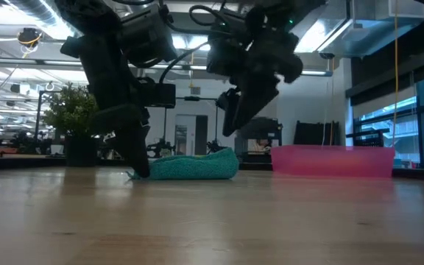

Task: Roll microfiber towels into tight, uniform cylinder then place into a basket
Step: Roll the blue microfiber towel

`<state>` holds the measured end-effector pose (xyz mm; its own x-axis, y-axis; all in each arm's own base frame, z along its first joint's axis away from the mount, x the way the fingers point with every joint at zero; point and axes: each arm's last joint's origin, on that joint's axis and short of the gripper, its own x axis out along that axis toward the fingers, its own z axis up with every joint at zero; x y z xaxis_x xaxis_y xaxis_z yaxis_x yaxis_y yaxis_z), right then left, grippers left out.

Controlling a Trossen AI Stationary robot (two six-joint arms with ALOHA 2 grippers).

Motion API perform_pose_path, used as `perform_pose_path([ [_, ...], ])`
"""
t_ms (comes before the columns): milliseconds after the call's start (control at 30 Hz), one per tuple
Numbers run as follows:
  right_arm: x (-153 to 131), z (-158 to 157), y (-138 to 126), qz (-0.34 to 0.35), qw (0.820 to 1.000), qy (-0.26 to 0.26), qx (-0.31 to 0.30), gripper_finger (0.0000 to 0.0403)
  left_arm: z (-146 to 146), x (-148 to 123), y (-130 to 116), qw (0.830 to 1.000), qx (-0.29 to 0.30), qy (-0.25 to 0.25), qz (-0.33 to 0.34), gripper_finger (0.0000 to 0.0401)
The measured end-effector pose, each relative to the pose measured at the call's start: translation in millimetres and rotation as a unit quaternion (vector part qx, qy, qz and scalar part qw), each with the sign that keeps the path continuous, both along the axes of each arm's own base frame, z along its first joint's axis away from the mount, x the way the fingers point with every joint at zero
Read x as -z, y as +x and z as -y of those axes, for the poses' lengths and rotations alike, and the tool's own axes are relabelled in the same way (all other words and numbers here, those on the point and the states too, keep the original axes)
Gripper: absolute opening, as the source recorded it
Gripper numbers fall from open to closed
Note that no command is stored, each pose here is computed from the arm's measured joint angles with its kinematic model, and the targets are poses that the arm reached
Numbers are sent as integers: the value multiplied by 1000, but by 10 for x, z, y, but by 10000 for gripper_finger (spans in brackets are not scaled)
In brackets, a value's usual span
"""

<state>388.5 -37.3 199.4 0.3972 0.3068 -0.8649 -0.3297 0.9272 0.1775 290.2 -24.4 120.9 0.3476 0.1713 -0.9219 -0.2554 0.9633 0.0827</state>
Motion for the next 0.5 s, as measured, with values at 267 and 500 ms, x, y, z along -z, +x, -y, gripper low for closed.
perform_pose_path([
  [267,331,-19,3,85,996,-16,1,188,-2,-1,7,1000,-1,0,5,0],
  [500,613,13,-123,98,992,-75,31,188,-3,0,13,1000,-1,-1,8,0],
])
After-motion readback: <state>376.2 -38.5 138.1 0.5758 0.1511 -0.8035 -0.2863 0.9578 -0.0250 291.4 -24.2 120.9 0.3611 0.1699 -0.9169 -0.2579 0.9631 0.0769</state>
